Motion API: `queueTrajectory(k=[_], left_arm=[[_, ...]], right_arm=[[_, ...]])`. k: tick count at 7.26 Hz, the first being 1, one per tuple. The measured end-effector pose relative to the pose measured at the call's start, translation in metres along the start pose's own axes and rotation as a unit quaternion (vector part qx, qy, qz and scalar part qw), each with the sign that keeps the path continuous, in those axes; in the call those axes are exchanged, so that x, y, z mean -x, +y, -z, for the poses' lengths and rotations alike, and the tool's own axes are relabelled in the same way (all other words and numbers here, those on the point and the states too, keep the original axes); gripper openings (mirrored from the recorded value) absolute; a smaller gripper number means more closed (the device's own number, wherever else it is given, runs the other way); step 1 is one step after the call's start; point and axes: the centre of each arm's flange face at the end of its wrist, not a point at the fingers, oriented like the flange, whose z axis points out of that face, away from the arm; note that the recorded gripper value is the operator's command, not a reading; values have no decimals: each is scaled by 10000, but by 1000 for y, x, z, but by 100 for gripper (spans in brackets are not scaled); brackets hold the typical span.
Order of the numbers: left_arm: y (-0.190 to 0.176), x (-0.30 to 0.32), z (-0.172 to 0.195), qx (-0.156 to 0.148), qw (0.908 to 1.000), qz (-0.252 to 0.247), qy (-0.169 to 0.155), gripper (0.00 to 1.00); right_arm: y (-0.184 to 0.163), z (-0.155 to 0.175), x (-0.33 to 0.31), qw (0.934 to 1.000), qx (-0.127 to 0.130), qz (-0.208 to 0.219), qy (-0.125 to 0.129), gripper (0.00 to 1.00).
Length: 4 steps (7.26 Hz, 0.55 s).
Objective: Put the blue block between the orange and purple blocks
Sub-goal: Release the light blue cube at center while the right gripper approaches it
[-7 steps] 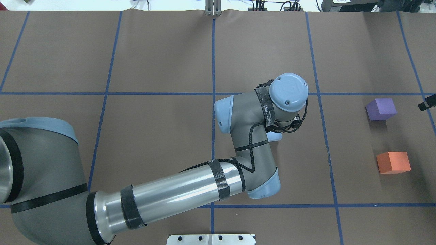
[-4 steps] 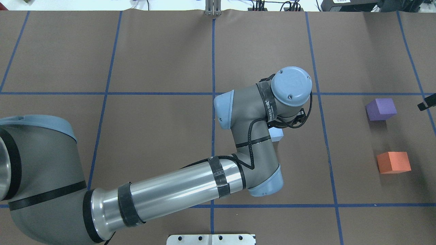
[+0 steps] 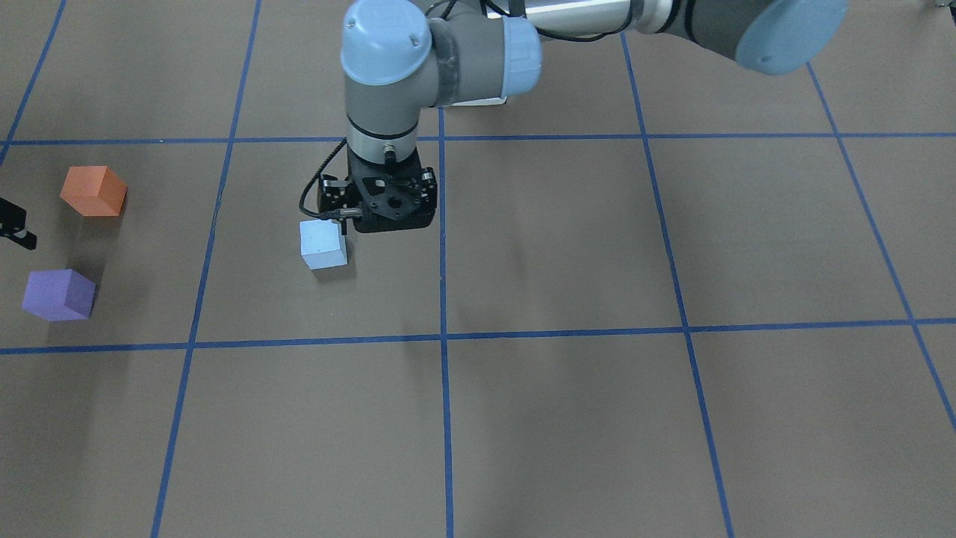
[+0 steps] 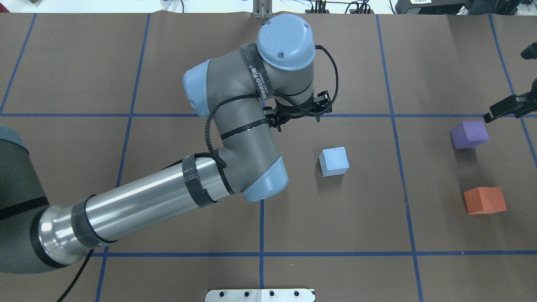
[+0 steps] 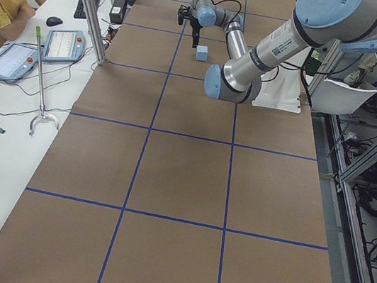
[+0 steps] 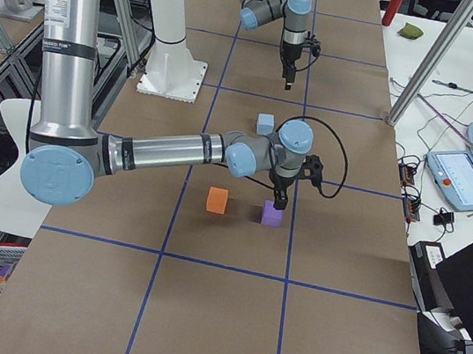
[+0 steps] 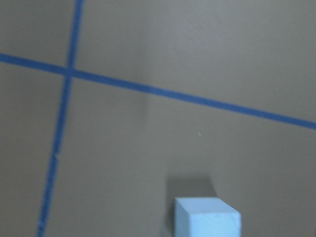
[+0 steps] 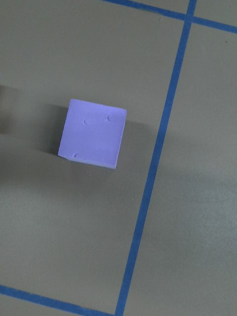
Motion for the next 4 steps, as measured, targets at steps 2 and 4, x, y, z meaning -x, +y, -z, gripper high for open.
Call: queueTrajectory(k=[2,4], left_arm=[[-43,86,16,11,9999,-111,-38,100],[-58,143,21,-20,9997,-190,-123,100]], right_arm=[[-30,-25,117,9993,-125,-361,7,100],[-25,-70,239,9988,-196,-451,35,99]])
